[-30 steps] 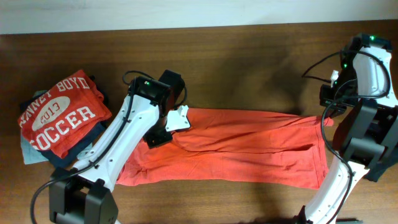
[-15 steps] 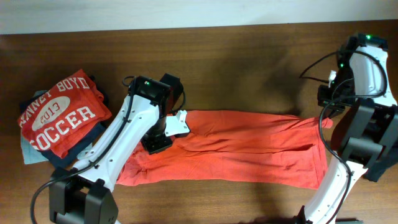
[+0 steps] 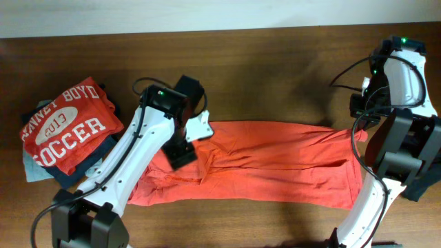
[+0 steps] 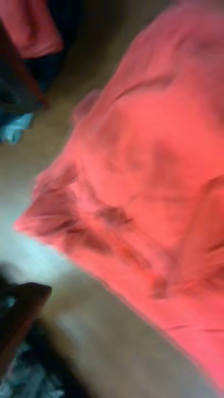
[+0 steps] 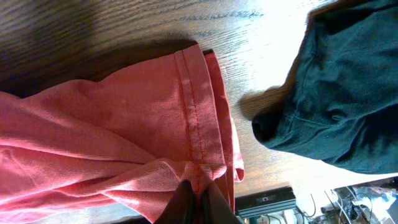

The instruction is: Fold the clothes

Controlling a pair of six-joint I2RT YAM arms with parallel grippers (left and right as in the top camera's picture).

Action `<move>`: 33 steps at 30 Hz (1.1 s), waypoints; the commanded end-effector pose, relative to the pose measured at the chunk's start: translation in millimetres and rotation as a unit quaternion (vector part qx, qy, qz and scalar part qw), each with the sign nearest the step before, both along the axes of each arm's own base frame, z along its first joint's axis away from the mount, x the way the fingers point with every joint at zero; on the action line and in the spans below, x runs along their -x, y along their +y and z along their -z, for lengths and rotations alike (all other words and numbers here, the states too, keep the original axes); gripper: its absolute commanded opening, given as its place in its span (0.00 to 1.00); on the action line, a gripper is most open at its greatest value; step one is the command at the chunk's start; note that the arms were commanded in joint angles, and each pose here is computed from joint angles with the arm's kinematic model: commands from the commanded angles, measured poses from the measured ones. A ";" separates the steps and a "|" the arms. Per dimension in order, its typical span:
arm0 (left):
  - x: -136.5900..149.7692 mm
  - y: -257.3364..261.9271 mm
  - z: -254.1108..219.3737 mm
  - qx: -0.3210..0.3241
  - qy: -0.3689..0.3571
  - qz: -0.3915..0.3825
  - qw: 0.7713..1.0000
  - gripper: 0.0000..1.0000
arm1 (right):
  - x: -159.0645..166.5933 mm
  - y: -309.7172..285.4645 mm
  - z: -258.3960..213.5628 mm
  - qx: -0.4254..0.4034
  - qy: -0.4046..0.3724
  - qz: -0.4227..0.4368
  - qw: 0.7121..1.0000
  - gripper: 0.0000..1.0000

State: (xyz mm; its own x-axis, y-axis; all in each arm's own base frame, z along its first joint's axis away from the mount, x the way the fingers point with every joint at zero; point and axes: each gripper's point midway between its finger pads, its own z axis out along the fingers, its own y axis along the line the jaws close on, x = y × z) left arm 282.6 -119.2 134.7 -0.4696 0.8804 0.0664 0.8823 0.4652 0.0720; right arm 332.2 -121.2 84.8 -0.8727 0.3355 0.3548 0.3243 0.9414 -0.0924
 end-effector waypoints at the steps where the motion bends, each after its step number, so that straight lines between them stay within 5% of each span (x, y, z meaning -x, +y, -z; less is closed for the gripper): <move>1: -14.1 -35.2 -12.0 0.097 -0.031 -0.008 0.995 0.75 | 0.5 -4.2 -13.8 0.021 -0.014 -0.001 1.000 0.08; 4: -23.0 -41.1 -11.7 0.109 -0.046 -0.012 0.993 0.74 | 0.7 -4.3 -13.9 0.020 -0.014 -0.001 1.000 0.43; 5: -24.2 -40.9 -11.7 0.108 -0.049 -0.012 0.993 0.73 | 0.3 -4.5 -13.8 0.022 -0.015 0.000 1.000 0.47; 11: -32.9 -29.2 -11.4 0.080 -0.070 -0.026 0.994 0.72 | -23.2 -13.9 -15.6 0.027 -0.072 0.029 0.997 0.49; 14: -45.6 -18.8 -12.7 0.073 -0.095 -0.082 0.989 0.71 | -34.8 -5.9 -28.9 -0.016 -0.108 0.053 0.993 0.57; 17: -59.4 -8.8 -10.9 0.082 -0.115 -0.144 0.979 0.71 | -41.7 12.7 -36.9 -0.077 -0.128 0.074 0.986 0.54; 20: -71.5 4.8 -2.5 0.093 -0.129 -0.203 0.966 0.71 | -46.8 28.6 -39.2 -0.128 -0.141 0.065 0.980 0.74; 22: -76.2 12.4 5.3 0.100 -0.131 -0.225 0.960 0.71 | -42.9 30.9 -39.5 -0.129 -0.131 0.070 0.980 0.59; 29: -74.6 5.0 23.8 0.144 -0.109 -0.229 0.957 0.71 | -23.0 38.2 -28.4 -0.098 -0.062 0.193 0.974 0.58; 33: -75.2 5.1 30.9 0.144 -0.110 -0.229 0.956 0.71 | -47.2 40.9 -22.1 -0.084 -0.113 0.157 0.977 0.57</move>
